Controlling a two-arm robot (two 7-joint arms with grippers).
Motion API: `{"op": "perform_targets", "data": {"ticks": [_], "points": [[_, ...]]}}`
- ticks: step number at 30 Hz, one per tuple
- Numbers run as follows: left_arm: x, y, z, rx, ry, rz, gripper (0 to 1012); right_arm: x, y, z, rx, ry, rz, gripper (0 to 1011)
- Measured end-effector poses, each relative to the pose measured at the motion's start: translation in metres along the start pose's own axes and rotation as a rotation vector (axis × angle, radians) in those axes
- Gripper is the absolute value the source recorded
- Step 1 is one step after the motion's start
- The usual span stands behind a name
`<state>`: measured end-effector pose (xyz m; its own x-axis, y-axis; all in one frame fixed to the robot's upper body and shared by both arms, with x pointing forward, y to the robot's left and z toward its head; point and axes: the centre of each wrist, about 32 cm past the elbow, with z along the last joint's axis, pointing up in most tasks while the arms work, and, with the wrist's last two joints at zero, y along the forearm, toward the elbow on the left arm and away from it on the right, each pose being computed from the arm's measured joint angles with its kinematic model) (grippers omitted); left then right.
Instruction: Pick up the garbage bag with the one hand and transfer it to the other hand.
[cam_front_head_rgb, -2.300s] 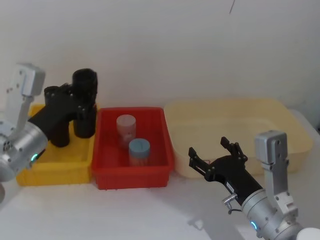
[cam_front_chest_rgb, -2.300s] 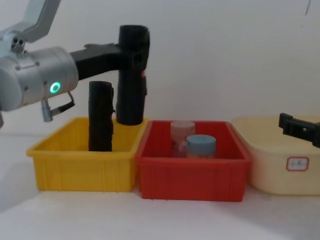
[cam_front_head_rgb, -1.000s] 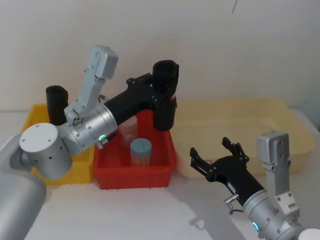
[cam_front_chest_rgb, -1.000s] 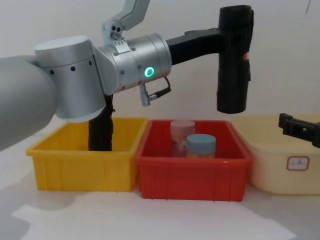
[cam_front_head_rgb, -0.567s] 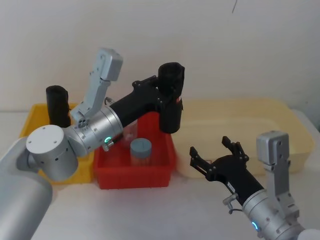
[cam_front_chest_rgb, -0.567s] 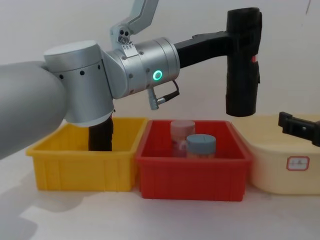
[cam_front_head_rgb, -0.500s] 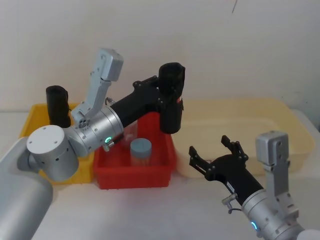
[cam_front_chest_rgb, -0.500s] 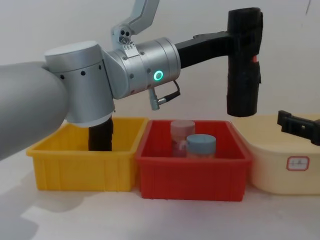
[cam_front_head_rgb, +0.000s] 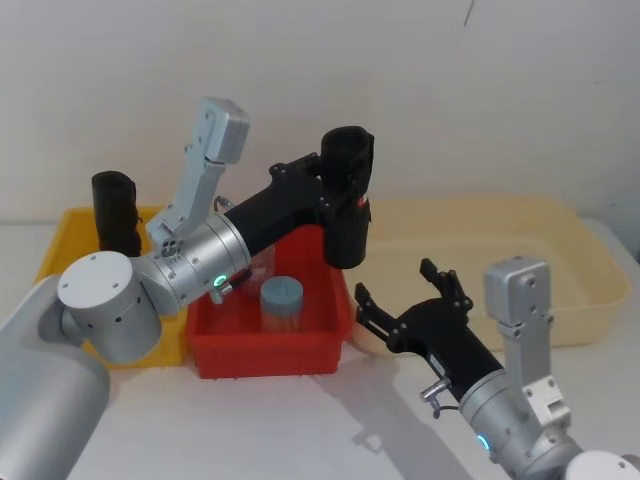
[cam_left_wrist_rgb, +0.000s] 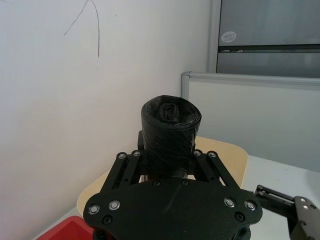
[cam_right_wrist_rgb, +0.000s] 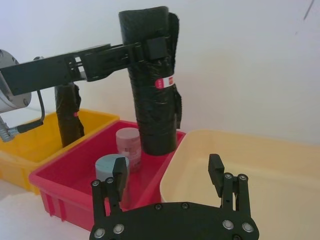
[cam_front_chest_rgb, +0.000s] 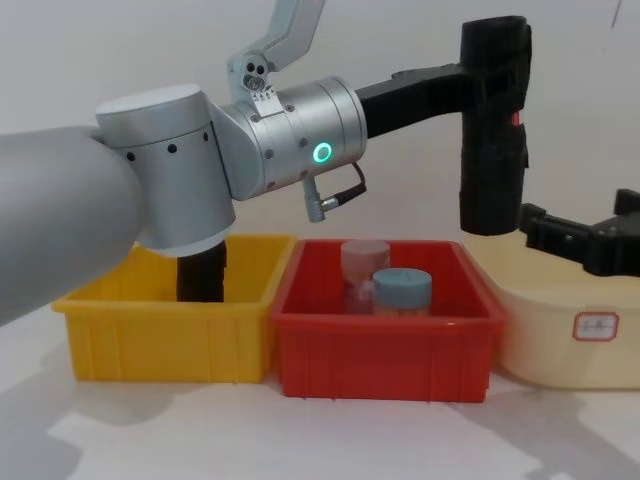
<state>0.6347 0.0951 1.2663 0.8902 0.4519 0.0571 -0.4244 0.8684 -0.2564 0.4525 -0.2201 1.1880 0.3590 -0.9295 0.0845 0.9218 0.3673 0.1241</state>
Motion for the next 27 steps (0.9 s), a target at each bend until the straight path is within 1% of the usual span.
{"op": "perform_targets", "data": {"ticks": [9, 13, 19, 21, 22, 27], "points": [[-0.0004, -0.0004, -0.0004, 0.0, 0.002, -0.002, 371, -0.006, 0.015, -0.002, -0.025, -0.003, 0.011, 1000], [-0.0005, -0.0005, -0.0006, 0.0, 0.003, -0.002, 371, -0.009, 0.025, -0.003, -0.037, -0.006, 0.012, 1000], [-0.0006, -0.0007, -0.0007, 0.0, 0.004, -0.002, 371, -0.009, 0.037, -0.004, -0.043, -0.01, 0.005, 1000], [-0.0006, -0.0007, -0.0008, 0.0, 0.004, -0.002, 371, -0.009, 0.043, -0.003, -0.042, -0.011, 0.0, 1000], [-0.0006, -0.0007, -0.0009, 0.0, 0.004, -0.002, 371, -0.009, 0.043, -0.003, -0.042, -0.011, 0.0, 1000], [-0.0007, -0.0007, -0.0009, 0.0, 0.005, -0.002, 371, -0.008, 0.054, -0.003, -0.04, -0.013, -0.013, 1000]]}}
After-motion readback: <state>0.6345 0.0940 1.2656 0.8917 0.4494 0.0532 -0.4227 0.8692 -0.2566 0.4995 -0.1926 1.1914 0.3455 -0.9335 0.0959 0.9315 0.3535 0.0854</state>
